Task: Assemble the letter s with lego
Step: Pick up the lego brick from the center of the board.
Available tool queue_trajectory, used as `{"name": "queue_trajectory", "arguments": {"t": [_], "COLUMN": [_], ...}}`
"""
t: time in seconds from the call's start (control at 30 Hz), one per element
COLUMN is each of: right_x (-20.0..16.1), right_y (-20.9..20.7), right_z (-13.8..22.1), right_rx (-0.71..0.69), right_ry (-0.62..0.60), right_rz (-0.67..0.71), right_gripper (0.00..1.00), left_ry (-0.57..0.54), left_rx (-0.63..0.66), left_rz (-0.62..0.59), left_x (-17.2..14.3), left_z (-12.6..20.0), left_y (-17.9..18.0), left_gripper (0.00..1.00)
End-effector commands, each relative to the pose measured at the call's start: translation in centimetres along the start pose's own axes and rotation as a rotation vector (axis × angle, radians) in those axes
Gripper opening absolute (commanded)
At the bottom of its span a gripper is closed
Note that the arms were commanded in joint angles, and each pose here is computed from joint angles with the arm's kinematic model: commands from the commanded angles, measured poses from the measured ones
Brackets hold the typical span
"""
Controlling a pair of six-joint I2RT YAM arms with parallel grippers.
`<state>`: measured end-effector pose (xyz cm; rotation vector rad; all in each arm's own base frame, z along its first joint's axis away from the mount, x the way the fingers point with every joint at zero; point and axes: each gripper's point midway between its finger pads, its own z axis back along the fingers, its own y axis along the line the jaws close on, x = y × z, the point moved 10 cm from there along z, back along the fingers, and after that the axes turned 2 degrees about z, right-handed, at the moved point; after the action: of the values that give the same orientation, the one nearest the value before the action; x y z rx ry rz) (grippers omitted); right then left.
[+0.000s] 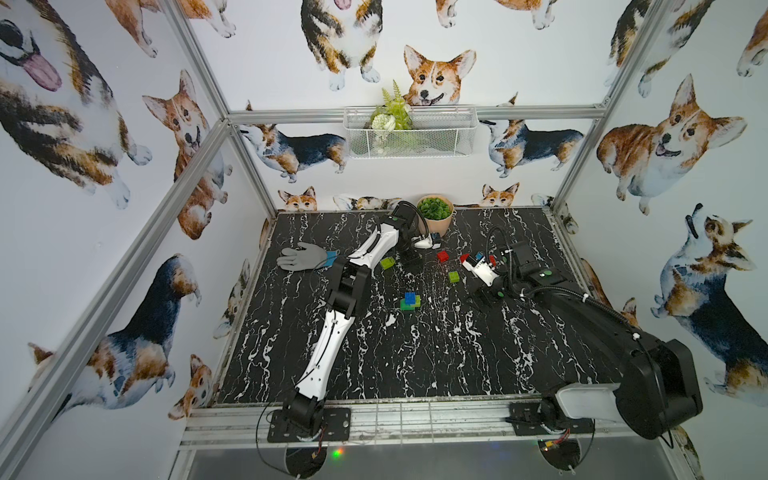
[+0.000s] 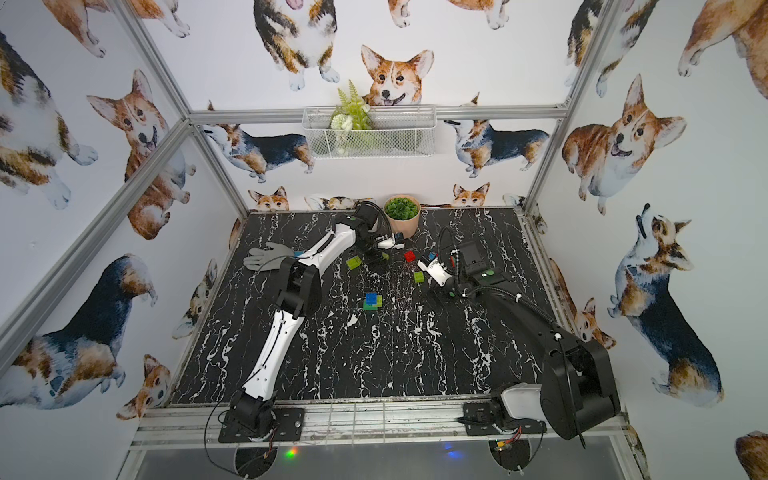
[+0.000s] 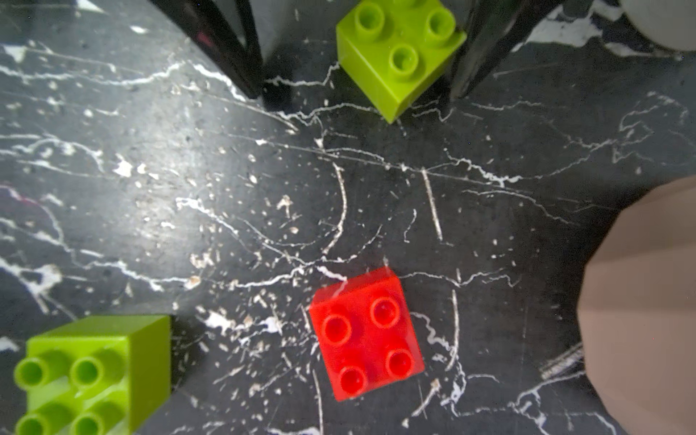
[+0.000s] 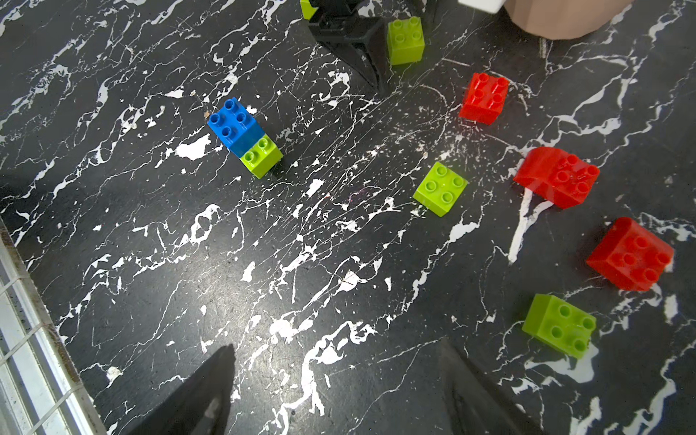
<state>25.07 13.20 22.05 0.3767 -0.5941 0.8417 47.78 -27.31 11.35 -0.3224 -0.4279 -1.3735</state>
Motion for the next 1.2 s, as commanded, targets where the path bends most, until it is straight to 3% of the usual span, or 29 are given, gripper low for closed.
{"name": "queue_trajectory", "arguments": {"t": [0.0,0.23,0.47,0.9,1.17], "right_x": [0.3,0.3,0.3,0.4,0.5], "right_y": [0.1,0.2,0.3,0.4,0.3], "right_z": [0.1,0.3,0.4,0.7,0.6], "right_rx": [0.014,0.017,0.017,0.011,0.013], "right_ry": [-0.02,-0.022,-0.028,-0.037,-0.035], "right_rz": [-0.002,-0.001,0.001,0.006,0.004], "right_gripper": [0.87,0.87,0.87,0.87,0.87], "left_ry": [0.011,0.074,0.072,0.086,0.112], "left_rx": [-0.043,-0.069,-0.072,-0.021,-0.006], "left_rz": [0.022,0.073,0.092,0.131,0.183], "left_x": [-0.2,-0.6,-0.8,-0.6,-0.7], "left_z": [0.2,0.7,2.2,1.2,0.8], "left_y": [-0.5,-1.4,-2.5,-1.7,-1.7], "left_gripper": [0.77,0.67,0.67,0.66,0.56]}}
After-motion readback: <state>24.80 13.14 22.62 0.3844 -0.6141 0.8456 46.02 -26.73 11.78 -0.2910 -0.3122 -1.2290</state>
